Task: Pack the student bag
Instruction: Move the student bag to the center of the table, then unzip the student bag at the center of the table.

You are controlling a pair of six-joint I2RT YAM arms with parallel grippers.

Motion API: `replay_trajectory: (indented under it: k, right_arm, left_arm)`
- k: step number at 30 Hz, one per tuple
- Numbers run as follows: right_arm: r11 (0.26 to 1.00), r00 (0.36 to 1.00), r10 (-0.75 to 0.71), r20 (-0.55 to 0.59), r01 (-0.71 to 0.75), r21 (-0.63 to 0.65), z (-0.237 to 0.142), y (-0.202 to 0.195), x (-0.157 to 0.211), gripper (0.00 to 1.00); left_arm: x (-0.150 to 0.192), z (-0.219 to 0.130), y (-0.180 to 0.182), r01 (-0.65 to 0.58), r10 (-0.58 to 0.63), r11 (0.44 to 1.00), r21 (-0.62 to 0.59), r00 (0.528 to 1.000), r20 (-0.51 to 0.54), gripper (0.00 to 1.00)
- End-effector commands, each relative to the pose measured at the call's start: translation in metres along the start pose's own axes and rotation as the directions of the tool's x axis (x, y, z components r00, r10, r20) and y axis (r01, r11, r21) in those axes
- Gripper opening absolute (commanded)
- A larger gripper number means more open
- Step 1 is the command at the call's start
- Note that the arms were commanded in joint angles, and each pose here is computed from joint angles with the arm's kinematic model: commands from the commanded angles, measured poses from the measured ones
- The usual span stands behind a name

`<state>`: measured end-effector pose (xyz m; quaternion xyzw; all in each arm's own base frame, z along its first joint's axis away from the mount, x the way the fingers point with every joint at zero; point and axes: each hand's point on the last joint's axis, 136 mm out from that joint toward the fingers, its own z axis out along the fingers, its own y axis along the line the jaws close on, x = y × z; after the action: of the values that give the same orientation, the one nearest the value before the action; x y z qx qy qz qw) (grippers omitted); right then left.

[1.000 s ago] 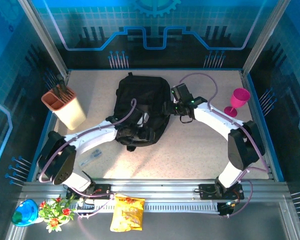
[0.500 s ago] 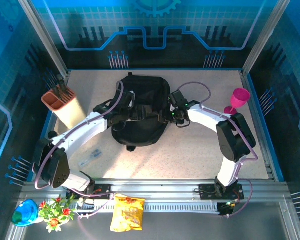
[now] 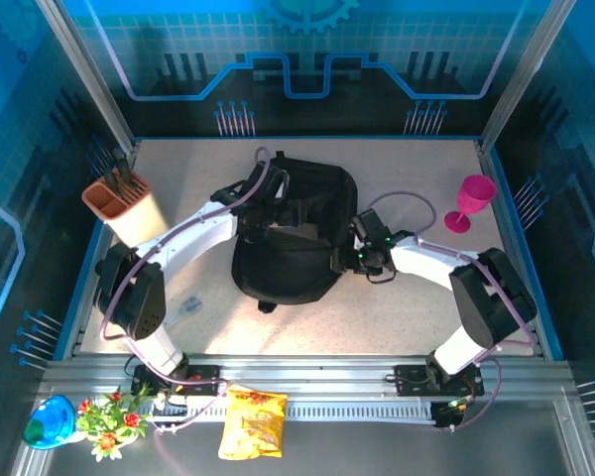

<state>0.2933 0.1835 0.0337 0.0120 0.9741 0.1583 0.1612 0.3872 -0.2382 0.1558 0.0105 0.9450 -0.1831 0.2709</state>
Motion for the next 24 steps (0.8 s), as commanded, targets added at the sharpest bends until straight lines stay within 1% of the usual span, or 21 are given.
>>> replay_trajectory:
  k: [1,5,9,13,18,24]
  right_arm:
    - [1.000,0.999,-0.017,-0.038,0.018,0.012,-0.009,-0.012,0.020,0.67]
    - [0.999,0.998,-0.021,0.059,0.023,-0.029,-0.029,-0.001,0.000,0.71]
    - [0.998,0.987,0.006,0.159,0.004,-0.061,-0.047,0.005,-0.027,0.74]
    - [0.995,0.976,0.049,0.213,-0.029,-0.096,-0.057,0.006,-0.047,0.74]
    - [0.992,0.972,0.075,0.221,-0.049,-0.119,-0.059,0.004,-0.054,0.75]
    - [0.991,0.976,0.089,0.200,-0.066,-0.120,-0.051,-0.001,-0.049,0.74]
  left_arm:
    - [0.003,0.006,-0.021,-0.026,0.028,0.999,0.036,0.999,-0.043,0.63]
    - [0.003,0.024,-0.030,0.004,-0.001,0.999,0.043,0.997,-0.074,0.56]
    - [0.005,0.040,-0.041,0.007,0.000,0.998,0.061,0.994,-0.111,0.50]
    - [0.008,0.053,-0.046,0.001,0.008,0.998,0.064,0.989,-0.144,0.47]
    - [0.011,0.064,-0.046,0.006,0.003,0.999,0.050,0.985,-0.173,0.40]
    - [0.013,0.075,-0.048,0.011,-0.004,0.999,0.035,0.983,-0.186,0.37]
